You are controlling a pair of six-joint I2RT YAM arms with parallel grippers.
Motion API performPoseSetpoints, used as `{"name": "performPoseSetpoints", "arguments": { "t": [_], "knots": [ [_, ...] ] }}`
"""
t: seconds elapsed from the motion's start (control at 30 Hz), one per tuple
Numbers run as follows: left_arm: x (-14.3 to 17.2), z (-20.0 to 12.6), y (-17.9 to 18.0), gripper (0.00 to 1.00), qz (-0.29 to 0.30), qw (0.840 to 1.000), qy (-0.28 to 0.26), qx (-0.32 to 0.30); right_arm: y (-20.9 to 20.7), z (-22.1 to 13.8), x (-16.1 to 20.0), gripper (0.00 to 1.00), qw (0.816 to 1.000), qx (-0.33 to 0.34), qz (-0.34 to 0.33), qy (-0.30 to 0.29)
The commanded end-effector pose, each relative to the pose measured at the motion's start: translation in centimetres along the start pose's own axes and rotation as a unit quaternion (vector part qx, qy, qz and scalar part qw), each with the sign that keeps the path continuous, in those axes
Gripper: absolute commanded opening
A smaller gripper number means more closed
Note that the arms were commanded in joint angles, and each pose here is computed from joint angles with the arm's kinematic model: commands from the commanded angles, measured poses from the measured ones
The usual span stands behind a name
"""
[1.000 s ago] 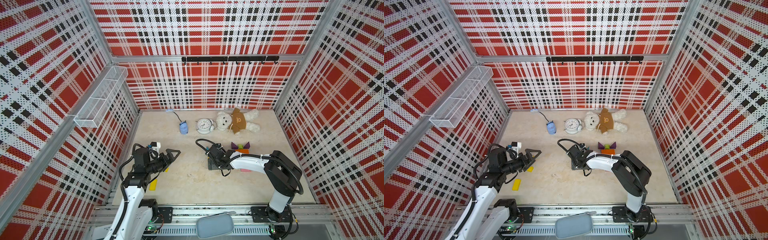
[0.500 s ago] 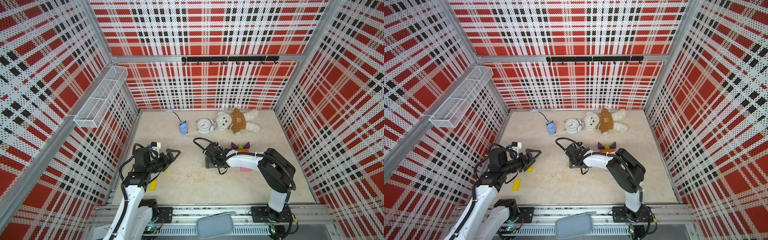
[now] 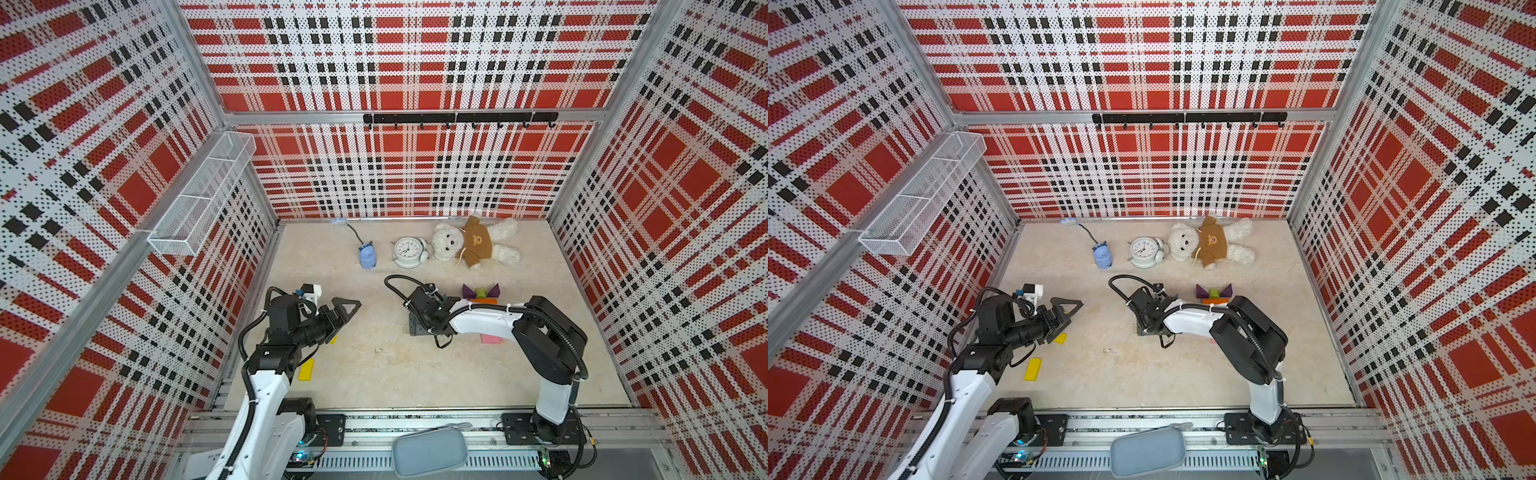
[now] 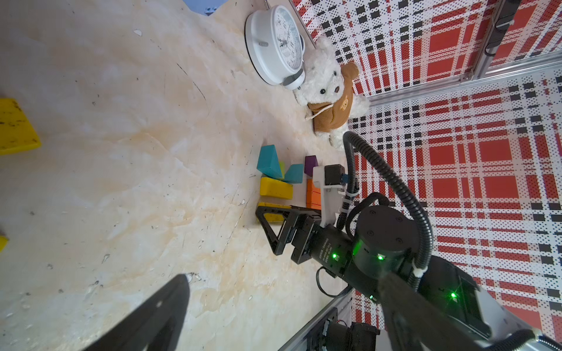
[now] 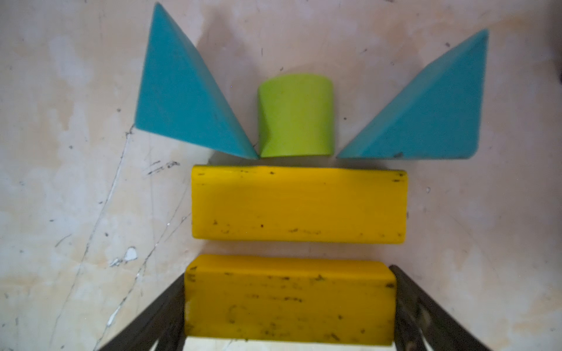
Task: Assemble a carrot with building blocks
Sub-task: Assemble the building block at the center of the board.
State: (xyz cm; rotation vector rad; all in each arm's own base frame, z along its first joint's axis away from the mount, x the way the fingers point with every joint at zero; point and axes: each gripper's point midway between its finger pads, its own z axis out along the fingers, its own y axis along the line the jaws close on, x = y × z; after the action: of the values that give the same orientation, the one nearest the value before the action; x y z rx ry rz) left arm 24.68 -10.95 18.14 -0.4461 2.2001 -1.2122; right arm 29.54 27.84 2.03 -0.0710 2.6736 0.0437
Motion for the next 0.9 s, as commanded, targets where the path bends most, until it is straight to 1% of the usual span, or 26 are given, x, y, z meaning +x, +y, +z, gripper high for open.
{"name": "performPoseSetpoints", "arguments": {
  "t": [0.0,0.1,0.6,0.87],
  "knots": [
    [-0.1,0.0,-0.1,1.00,0.003,1.000,-0.003,0.008,-0.5,0.6,-0.1,0.92,1.000,0.023,0.007,-0.004],
    [-0.1,-0.1,-0.1,1.00,0.004,1.000,-0.004,0.009,-0.9,0.5,-0.2,0.93,1.000,0.028,0.008,-0.010],
    [-0.2,-0.1,-0.1,1.00,0.003,1.000,-0.006,0.010,-1.6,1.1,0.0,0.94,0.999,0.032,0.012,0.003],
    [-0.3,-0.1,-0.1,1.00,0.002,1.000,-0.007,0.010,-1.2,1.4,-0.1,0.94,1.000,0.025,0.007,0.003]
  ]
}}
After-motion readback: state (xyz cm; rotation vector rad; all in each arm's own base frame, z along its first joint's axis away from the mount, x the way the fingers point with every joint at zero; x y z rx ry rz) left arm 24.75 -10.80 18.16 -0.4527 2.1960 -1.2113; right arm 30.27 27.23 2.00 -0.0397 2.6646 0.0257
